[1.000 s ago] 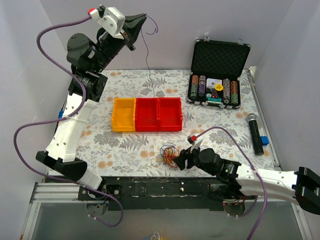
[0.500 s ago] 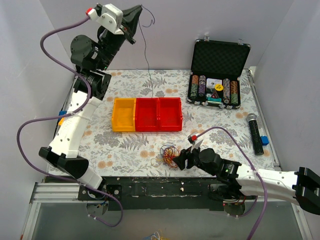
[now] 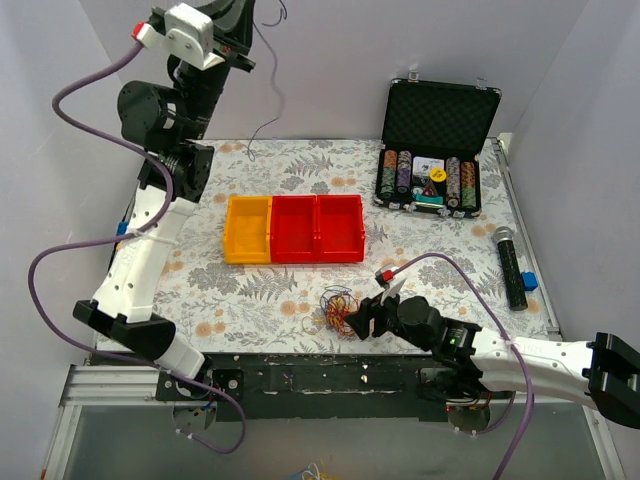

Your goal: Untangle the cables

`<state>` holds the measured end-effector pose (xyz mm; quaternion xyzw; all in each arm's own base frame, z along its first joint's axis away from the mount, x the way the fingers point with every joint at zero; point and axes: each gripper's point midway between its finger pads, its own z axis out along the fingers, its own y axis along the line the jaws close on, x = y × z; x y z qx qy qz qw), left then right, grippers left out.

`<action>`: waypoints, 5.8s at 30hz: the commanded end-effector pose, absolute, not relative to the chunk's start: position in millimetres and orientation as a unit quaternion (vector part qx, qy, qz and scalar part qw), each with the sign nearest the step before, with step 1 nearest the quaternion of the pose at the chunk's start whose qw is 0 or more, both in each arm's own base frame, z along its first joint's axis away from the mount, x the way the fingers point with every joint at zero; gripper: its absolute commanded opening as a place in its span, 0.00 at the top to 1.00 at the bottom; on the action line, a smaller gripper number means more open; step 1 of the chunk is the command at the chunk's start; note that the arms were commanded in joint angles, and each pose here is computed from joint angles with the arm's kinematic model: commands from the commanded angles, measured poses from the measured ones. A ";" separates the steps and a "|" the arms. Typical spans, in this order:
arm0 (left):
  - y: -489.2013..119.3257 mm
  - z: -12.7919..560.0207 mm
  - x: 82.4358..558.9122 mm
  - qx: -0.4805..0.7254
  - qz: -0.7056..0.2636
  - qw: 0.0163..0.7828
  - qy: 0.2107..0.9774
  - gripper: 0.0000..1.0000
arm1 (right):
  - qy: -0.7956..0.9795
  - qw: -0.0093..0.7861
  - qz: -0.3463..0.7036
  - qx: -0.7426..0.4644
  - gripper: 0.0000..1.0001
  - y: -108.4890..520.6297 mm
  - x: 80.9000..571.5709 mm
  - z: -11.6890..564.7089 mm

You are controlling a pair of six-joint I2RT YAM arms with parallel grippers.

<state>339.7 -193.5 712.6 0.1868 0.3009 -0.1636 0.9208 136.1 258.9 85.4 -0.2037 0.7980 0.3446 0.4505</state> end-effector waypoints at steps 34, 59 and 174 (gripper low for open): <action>-215.2 584.0 398.3 0.231 -0.130 0.867 0.423 1.00 | 0.792 0.460 0.358 -0.180 0.32 254.7 136.2 86.9; -215.0 573.7 391.8 0.244 -0.127 0.861 0.428 1.00 | 0.792 0.460 0.358 -0.181 0.32 255.5 136.6 88.6; -321.2 147.7 224.6 0.609 -0.274 0.357 0.653 0.22 | 0.792 0.470 0.356 -0.159 0.40 245.0 138.8 95.0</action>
